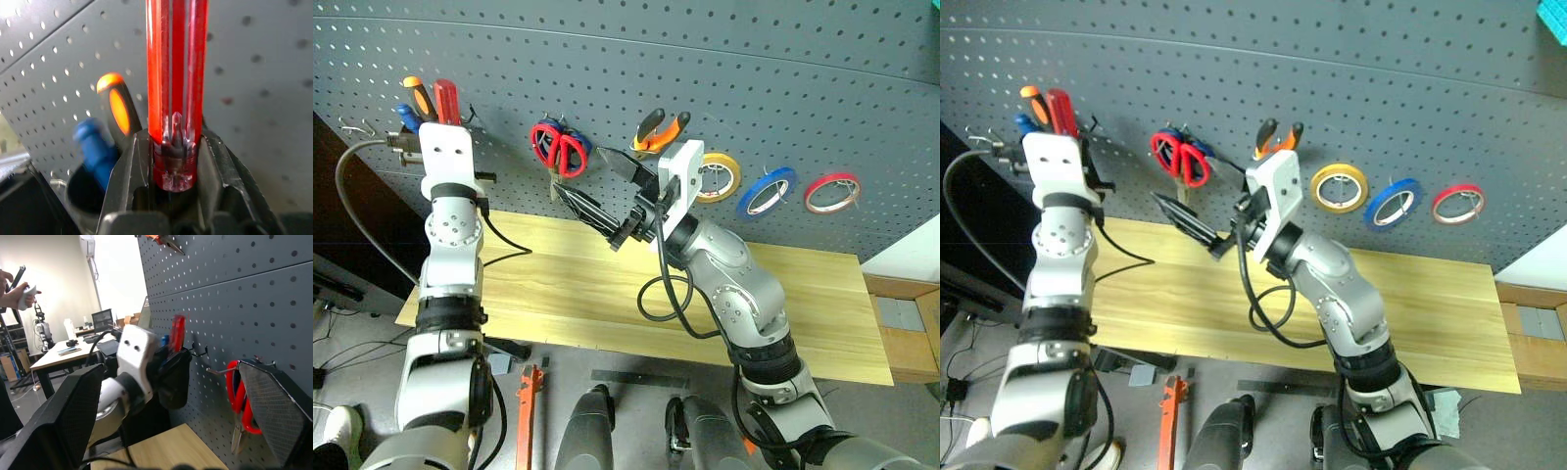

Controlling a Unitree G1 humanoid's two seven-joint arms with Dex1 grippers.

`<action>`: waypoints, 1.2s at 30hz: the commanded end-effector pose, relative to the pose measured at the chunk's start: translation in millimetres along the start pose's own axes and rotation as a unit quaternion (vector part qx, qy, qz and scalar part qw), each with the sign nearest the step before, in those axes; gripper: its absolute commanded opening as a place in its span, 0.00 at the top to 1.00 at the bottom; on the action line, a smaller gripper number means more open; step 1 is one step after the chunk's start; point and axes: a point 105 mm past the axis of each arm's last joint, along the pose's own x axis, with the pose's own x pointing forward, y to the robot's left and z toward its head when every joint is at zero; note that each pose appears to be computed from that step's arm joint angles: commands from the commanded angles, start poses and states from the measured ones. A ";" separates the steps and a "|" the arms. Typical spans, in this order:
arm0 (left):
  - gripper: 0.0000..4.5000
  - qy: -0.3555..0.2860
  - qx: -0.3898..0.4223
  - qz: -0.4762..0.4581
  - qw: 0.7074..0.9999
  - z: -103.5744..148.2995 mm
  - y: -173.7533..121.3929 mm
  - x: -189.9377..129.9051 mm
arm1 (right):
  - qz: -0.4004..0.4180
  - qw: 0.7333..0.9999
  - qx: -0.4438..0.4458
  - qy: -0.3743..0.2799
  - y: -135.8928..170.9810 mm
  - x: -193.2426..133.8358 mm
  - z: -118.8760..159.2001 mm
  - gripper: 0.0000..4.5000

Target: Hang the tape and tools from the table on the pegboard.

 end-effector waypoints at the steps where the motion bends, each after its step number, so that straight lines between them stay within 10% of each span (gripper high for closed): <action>1: 0.65 0.005 -0.011 0.015 1.000 8.6 8.4 -5.5 | 0.013 1.000 -0.016 -0.023 5.3 -2.2 11.2 0.00; 10: 0.01 0.015 -0.042 0.006 0.999 15.4 4.5 -5.8 | 0.017 1.000 -0.018 -0.017 5.0 -2.9 7.7 0.00; 29: 0.01 0.070 -0.139 -0.022 0.988 10.9 -13.0 -28.0 | -0.012 0.999 -0.039 0.024 -4.4 -37.3 -0.6 0.00; 36: 0.01 0.172 -0.149 -0.112 0.967 -25.4 -47.5 -76.8 | -0.054 0.994 -0.052 0.081 -10.5 -71.5 -15.8 0.00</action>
